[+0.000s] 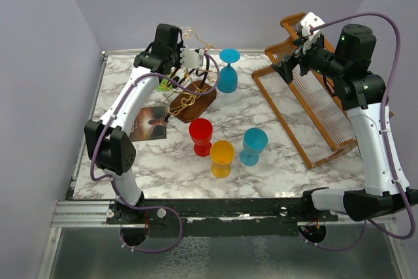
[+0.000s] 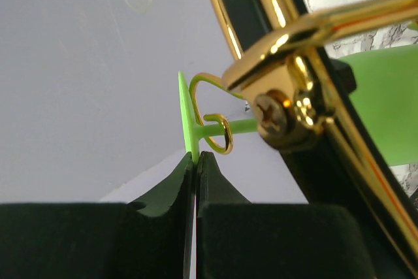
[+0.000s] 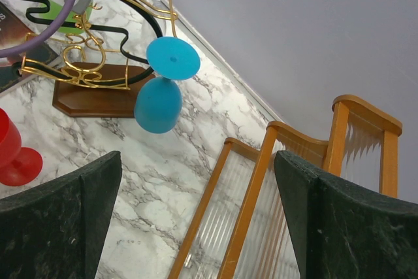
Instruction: Place the wine glass upside down on the wine glass rack
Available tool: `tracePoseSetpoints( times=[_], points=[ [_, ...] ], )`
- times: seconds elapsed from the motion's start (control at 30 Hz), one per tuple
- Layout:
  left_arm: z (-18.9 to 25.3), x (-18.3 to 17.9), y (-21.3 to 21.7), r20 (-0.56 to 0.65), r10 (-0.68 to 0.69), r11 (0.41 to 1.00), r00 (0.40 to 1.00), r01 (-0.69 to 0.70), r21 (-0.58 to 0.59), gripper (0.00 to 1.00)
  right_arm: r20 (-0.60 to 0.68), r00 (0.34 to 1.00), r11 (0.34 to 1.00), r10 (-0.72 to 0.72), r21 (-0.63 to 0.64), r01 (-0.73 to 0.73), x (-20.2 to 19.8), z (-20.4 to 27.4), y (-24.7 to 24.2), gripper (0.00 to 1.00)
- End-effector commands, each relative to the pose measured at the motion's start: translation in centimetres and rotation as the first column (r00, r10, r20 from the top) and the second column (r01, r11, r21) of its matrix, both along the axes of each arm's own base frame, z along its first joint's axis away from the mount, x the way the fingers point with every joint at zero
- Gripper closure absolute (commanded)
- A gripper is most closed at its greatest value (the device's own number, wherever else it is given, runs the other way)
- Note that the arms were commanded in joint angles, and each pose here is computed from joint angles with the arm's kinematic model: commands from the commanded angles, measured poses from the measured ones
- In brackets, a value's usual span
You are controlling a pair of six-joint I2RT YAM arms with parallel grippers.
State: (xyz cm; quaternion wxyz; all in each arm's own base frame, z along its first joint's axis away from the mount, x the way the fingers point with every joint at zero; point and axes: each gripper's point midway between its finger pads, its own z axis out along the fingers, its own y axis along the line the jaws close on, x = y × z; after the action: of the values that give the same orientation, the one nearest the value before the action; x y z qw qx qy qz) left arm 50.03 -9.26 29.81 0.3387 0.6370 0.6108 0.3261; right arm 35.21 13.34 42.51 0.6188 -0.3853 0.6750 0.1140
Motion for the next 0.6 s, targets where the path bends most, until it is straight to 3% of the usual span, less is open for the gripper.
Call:
tracePoseSetpoints(
  times=[0.0, 0.57],
  points=[
    [1.6, -1.5, 0.0, 0.025, 0.004, 0.998, 1.000, -0.002, -0.065, 1.00, 0.031, 0.999, 1.000, -0.019, -0.007, 0.019, 0.1, 0.5, -0.5, 0.01],
    [1.4, -3.1, -1.5, 0.011, -0.045, 0.989, 0.999, 0.046, -0.140, 0.92, 0.030, 0.999, 0.999, -0.034, -0.027, 0.035, 0.0, -0.2, -0.9, 0.00]
  ],
)
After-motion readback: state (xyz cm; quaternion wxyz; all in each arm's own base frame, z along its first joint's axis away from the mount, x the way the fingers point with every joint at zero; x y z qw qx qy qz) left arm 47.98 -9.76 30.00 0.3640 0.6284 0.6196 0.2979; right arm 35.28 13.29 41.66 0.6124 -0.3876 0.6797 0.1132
